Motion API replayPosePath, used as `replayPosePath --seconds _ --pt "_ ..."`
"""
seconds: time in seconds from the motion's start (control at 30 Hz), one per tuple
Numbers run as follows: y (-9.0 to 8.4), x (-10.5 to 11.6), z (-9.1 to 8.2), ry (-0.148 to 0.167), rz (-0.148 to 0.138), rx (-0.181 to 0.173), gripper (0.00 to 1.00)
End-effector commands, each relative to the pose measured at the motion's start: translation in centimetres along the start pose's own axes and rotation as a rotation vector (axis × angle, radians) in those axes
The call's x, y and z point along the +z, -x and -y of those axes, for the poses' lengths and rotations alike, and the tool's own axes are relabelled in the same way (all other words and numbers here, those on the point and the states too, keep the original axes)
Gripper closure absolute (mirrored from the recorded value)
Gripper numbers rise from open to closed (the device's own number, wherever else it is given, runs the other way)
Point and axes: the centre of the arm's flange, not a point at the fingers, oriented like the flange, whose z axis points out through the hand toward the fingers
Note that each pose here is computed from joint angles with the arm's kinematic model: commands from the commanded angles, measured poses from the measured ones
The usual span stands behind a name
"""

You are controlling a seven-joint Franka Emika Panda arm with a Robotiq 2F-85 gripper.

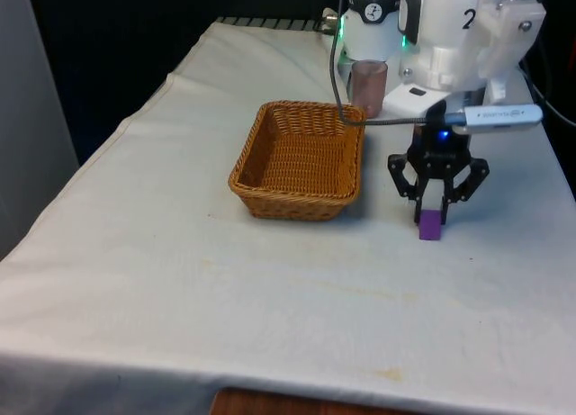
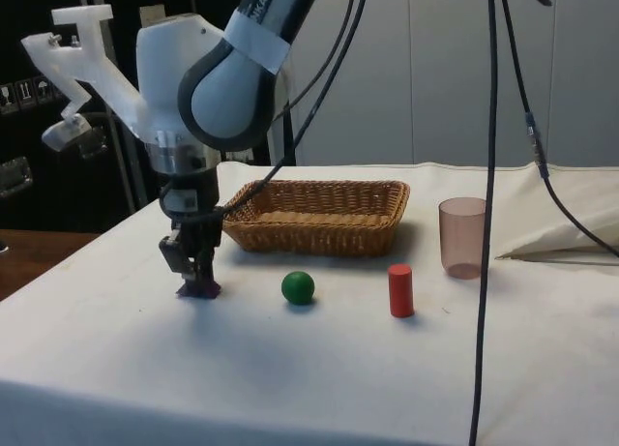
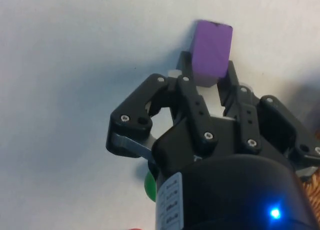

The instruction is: Pick up the triangular block and place it into the basket.

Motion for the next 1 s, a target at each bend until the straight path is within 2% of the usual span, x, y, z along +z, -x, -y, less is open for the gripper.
replayPosePath --seconds 0.0,0.5,0.53,0.57,0.77,0.8,0.83,0.97 --pt "-0.1 -1.0 0.1 -0.002 -0.003 0.005 0.66" --pt "-0.9 -6.5 -0.1 0.001 -0.014 0.007 0.66" --pt "-0.9 -6.0 0.0 -0.007 -0.017 0.003 0.66" --pt "-1.0 -6.9 -0.1 0.002 -0.015 0.007 0.66" --pt "-1.0 -8.5 -1.0 0.013 -0.014 0.007 0.66" --pt "-1.2 -8.2 -0.8 0.004 -0.015 0.006 0.66" --pt "-1.0 -8.7 -1.2 0.016 -0.013 0.008 0.66" --pt "-0.9 -9.4 -1.8 0.027 -0.015 0.005 0.66"
